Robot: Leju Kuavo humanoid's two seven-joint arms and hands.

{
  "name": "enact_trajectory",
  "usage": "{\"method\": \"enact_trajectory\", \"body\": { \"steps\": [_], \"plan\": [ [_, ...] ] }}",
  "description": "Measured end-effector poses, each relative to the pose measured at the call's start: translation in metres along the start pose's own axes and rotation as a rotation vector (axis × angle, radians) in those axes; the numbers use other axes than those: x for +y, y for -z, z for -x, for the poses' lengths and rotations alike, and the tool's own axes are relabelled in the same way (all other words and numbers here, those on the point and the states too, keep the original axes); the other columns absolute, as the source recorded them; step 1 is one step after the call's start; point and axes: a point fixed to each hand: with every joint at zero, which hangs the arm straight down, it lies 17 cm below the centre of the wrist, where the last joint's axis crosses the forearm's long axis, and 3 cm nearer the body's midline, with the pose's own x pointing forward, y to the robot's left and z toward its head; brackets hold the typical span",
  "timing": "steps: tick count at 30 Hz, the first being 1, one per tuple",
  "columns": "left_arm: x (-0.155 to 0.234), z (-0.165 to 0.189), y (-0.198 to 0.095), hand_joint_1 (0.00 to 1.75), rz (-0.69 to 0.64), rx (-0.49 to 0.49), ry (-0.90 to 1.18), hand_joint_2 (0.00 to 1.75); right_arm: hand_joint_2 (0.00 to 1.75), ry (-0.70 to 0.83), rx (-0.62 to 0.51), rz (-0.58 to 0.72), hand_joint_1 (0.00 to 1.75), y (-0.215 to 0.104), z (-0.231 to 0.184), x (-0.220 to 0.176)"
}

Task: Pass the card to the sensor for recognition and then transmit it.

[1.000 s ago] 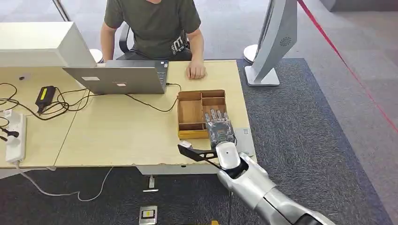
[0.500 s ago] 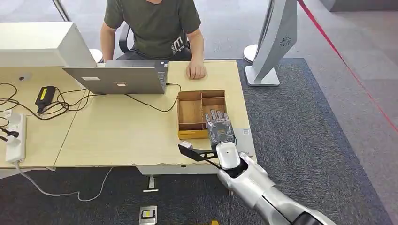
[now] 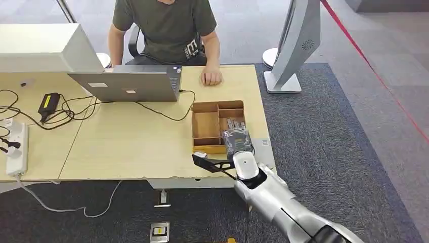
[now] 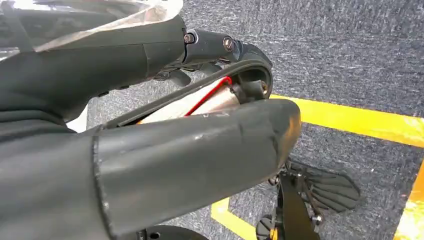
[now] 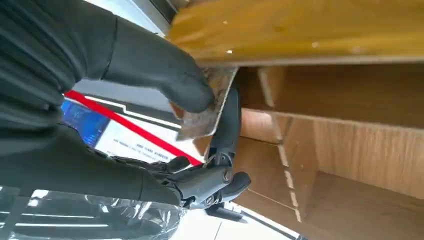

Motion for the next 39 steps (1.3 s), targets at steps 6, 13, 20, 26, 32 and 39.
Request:
{"method": "enact_trajectory", "body": {
  "steps": [6, 13, 20, 26, 32, 39],
  "plan": [
    [0.000, 0.000, 0.000, 0.00, 0.000, 0.000, 0.000, 0.00, 1.75, 0.008, 0.001, -0.009, 1.75, 0.000, -0.001, 0.002],
    [0.001, 0.000, 0.000, 0.00, -0.003, 0.000, 0.000, 0.00, 1.75, 0.009, -0.001, -0.015, 1.75, 0.000, -0.002, 0.004],
    [0.001, 0.000, 0.000, 0.00, -0.003, 0.000, 0.000, 0.00, 1.75, 0.031, -0.004, 0.009, 1.75, 0.000, -0.004, 0.000],
    [0.001, -0.002, 0.000, 0.00, -0.002, -0.012, 0.012, 0.00, 1.75, 0.027, -0.018, 0.150, 1.75, 0.007, -0.005, -0.044],
    [-0.001, -0.004, 0.000, 0.00, 0.004, -0.028, 0.021, 0.00, 1.75, -0.005, -0.076, 0.333, 1.75, 0.009, -0.011, -0.106],
    [-0.002, -0.005, 0.000, 0.00, 0.010, -0.040, 0.013, 0.00, 1.75, -0.020, -0.139, 0.467, 1.75, 0.001, -0.022, -0.151]
  ]
}}
